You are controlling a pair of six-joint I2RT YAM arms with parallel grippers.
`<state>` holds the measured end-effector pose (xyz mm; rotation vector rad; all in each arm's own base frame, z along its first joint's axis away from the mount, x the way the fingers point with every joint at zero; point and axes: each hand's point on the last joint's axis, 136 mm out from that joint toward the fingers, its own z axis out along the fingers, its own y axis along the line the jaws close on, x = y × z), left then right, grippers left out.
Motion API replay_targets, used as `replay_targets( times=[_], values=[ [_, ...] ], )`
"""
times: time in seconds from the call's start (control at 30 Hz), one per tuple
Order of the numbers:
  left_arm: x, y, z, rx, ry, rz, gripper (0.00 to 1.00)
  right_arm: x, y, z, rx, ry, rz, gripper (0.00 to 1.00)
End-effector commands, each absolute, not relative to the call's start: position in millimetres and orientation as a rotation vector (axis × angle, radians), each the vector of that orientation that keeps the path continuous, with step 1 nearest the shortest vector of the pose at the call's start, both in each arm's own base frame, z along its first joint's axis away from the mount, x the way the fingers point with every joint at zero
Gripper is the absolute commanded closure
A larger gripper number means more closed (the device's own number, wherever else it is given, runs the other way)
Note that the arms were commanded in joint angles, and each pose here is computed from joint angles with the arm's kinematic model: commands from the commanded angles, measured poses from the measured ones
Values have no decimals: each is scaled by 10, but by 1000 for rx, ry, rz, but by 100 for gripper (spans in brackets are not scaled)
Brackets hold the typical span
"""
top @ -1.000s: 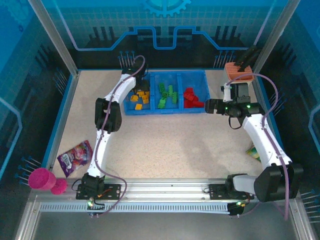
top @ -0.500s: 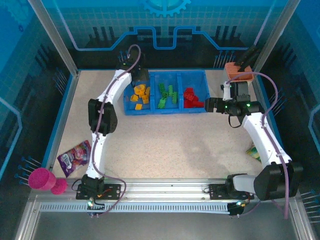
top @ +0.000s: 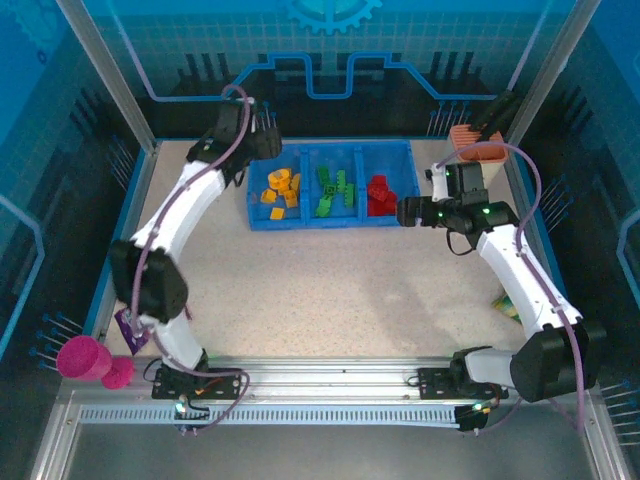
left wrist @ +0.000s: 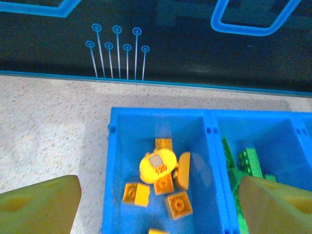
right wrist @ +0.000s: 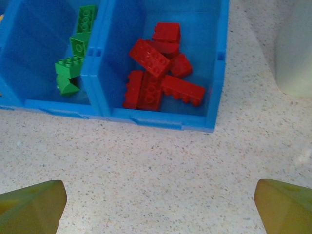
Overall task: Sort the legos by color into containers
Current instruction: Reset both arms
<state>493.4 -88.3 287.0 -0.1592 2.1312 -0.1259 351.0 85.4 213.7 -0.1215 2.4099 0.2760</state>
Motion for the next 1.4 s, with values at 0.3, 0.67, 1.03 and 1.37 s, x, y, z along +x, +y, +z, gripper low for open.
replay_targets(
  times=[0.3, 0.67, 1.03, 1.37],
  values=[
    [3359, -448, 2528, -138, 1870, -130, 3, 3792, 1452, 2086, -303, 2365, 250, 0],
    [3122, 231, 1635, -191, 1656, 127, 1, 3744, 1707, 2111, -434, 2271, 302, 0],
    [3744, -61, 1218, -64, 1778, -62, 1, 3689, 1642, 2137, -444, 2291, 249, 0],
    [3991, -55, 958, -62, 1897, -72, 0, 3769, 1359, 1986, -473, 2191, 30, 0]
  ],
)
